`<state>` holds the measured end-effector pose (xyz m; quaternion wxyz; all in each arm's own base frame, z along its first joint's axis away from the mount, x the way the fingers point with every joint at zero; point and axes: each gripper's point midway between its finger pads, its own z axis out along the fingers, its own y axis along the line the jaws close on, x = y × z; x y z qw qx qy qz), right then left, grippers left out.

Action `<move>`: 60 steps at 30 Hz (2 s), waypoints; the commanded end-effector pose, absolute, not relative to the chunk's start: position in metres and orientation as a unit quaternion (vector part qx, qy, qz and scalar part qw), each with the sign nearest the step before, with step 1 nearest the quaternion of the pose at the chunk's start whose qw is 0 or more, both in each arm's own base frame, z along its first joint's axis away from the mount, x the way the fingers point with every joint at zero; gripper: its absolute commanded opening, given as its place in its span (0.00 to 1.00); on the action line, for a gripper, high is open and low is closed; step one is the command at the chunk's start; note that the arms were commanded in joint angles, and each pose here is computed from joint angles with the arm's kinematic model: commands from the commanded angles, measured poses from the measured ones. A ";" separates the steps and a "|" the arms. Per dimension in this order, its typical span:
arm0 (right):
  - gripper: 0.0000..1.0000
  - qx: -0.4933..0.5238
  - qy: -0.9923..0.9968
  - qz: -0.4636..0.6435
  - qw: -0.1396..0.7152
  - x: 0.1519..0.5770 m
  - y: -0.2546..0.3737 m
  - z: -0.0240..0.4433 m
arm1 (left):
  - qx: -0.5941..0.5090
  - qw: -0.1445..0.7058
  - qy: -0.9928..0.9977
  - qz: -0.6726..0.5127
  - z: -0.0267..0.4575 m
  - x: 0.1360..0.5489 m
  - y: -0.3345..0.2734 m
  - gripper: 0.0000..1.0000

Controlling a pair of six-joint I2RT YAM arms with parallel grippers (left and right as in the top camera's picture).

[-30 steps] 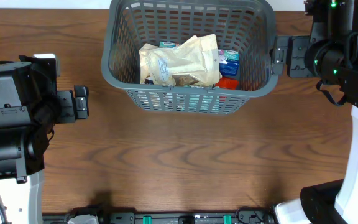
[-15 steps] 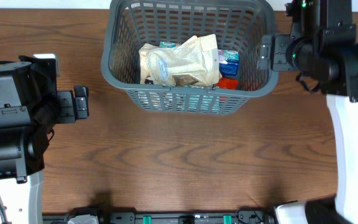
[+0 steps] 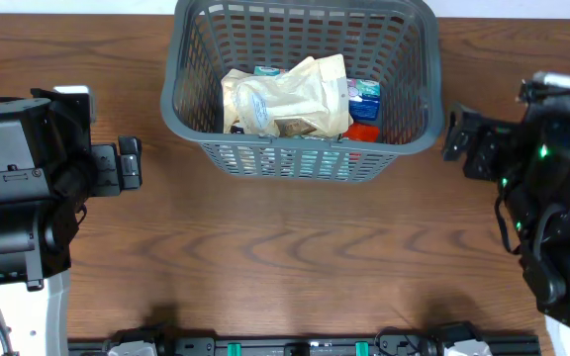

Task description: Pack container

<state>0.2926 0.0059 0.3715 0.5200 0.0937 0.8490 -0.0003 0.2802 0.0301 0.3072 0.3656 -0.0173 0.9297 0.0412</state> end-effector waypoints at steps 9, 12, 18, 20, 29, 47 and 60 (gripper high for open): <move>0.99 0.167 0.818 -0.025 0.549 0.282 -0.029 0.315 | -0.017 0.363 0.931 0.037 0.305 0.281 0.030 0.99; 0.99 0.174 0.804 -0.020 0.568 0.279 -0.032 0.303 | -0.017 0.363 0.931 0.037 0.305 0.281 0.030 0.99; 0.99 0.187 0.775 -0.015 0.603 0.273 -0.036 0.276 | -0.017 0.363 0.931 0.037 0.305 0.281 0.030 0.98; 0.99 0.188 0.767 -0.012 0.614 0.272 -0.036 0.266 | -0.017 0.363 0.931 0.037 0.305 0.281 0.030 0.99; 0.99 0.193 0.731 0.004 0.654 0.273 -0.036 0.226 | -0.017 0.363 0.931 0.037 0.305 0.281 0.030 0.99; 0.99 0.170 0.689 0.046 0.703 0.263 -0.022 0.185 | -0.017 0.363 0.931 0.037 0.305 0.281 0.030 0.98; 0.99 0.056 0.688 0.047 0.722 0.254 0.006 0.196 | -0.017 0.363 0.931 0.037 0.305 0.281 0.030 0.99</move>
